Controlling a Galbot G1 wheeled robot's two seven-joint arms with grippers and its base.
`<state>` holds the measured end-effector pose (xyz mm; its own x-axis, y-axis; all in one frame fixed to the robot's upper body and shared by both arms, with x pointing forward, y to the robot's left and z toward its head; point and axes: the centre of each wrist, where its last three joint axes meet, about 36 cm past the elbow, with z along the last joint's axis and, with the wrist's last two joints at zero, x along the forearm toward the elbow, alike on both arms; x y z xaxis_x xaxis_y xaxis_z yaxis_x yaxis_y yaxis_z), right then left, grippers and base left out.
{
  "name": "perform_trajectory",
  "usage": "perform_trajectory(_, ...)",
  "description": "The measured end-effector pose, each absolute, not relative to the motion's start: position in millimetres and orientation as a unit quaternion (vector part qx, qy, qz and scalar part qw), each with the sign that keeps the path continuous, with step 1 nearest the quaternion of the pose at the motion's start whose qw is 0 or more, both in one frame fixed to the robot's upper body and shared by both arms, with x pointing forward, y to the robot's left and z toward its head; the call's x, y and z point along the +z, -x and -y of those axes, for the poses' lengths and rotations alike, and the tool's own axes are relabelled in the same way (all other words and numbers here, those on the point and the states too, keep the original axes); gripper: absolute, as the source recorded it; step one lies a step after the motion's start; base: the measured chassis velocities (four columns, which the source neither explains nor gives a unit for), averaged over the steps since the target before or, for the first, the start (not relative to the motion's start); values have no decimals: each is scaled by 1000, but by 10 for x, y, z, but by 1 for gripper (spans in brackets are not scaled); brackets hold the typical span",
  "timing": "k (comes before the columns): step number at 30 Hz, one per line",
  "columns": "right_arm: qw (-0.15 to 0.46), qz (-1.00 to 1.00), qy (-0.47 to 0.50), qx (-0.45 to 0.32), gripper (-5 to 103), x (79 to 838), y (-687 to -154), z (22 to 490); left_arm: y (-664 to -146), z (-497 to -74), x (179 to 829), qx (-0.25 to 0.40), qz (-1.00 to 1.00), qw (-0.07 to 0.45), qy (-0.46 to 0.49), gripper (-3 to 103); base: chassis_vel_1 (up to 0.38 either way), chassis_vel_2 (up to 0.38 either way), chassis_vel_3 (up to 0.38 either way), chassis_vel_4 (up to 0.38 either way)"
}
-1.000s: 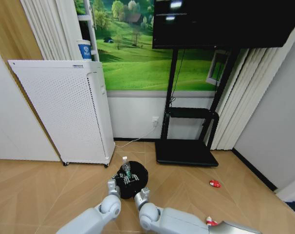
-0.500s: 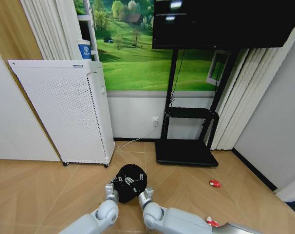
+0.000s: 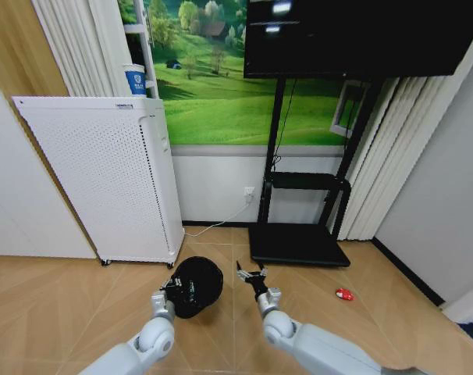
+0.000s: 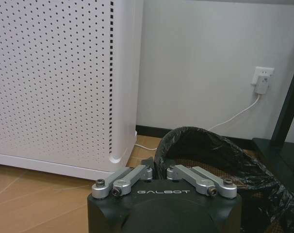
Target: Pick up the trash bin and place the garbage on the floor into it.
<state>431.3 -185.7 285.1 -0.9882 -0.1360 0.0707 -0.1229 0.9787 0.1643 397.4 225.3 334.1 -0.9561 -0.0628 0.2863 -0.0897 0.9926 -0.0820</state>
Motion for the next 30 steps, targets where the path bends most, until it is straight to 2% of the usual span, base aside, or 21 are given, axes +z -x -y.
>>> perform_trajectory(1,52,996,-27,-70,100,2743,-4306,2112,-3944,-2246,3330,43,988,141,-37,7,0,0,0,0)
perform_trajectory(2,52,996,-27,-70,100,2743,-4306,2112,-3944,-2246,3330,43,988,141,-37,7,0,0,0,0)
perform_trajectory(4,45,998,9,-47,100,2544,-4260,2416,-3917,-2198,3314,44,989,139,-34,7,0,0,0,0)
perform_trajectory(8,55,997,33,-47,100,2467,-4165,2574,-3942,-2180,3307,41,991,123,-38,7,0,0,0,0)
perform_trajectory(17,58,996,42,-50,100,2416,-4121,2629,-3966,-2081,3368,35,994,94,-33,7,0,0,0,0)
perform_trajectory(30,59,996,36,-48,100,2355,-4065,2609,-3865,-2142,3255,24,993,110,-20,7,0,0,0,0)
